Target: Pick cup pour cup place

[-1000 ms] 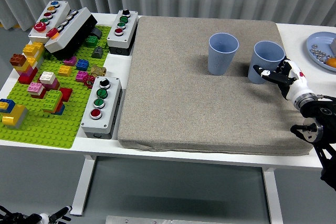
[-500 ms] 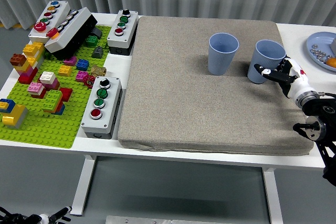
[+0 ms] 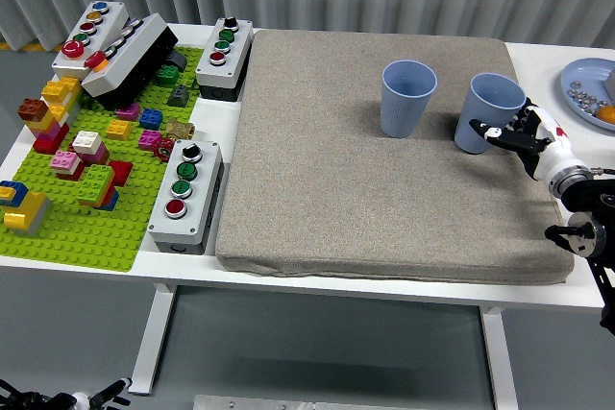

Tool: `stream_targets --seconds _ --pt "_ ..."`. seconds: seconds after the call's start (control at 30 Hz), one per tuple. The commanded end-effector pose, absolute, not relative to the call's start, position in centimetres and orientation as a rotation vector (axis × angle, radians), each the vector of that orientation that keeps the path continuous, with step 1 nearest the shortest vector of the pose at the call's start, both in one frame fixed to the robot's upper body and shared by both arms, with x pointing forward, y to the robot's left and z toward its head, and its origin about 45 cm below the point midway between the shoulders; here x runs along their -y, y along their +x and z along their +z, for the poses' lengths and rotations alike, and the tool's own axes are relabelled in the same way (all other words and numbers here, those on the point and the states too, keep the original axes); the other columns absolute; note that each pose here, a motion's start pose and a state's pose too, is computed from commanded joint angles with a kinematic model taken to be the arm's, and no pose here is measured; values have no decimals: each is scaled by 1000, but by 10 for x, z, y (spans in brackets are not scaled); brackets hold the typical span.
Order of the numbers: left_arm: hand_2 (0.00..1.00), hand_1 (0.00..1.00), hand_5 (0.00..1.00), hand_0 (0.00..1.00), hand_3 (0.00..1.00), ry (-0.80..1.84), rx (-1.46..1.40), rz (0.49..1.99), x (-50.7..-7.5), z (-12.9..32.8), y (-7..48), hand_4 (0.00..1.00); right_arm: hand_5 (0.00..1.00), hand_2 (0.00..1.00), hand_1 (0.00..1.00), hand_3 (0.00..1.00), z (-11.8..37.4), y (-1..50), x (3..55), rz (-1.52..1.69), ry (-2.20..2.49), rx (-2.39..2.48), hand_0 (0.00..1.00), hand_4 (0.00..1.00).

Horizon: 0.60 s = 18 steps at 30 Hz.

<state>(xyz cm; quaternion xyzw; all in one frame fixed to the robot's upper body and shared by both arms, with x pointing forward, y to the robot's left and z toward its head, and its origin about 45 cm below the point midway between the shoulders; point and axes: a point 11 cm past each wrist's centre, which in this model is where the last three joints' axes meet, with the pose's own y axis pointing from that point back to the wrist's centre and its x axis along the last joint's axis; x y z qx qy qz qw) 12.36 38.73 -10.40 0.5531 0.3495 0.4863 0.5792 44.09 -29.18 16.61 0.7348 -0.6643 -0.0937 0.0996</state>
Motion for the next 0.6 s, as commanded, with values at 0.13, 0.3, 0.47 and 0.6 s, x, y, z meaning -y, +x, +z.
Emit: stream_targets --seconds 0.13,0.3,0.47,0.6 --pt "885 860 998 851 782 1294 -819 1136 -387 -104 122 594 209 998 942 998 165 440 295 -279 2166 1964 982 816" --pt "885 860 998 851 782 1295 -822 1136 -387 -105 121 594 209 998 942 998 165 440 297 -280 2160 1969 982 816" --pt "884 860 998 851 782 1292 -821 1140 -387 -105 121 595 209 998 943 998 169 440 299 -261 2161 1963 982 817" --pt "884 860 998 851 782 1291 -825 1144 -387 -105 121 594 209 998 943 998 172 440 298 -252 2169 1960 982 817"
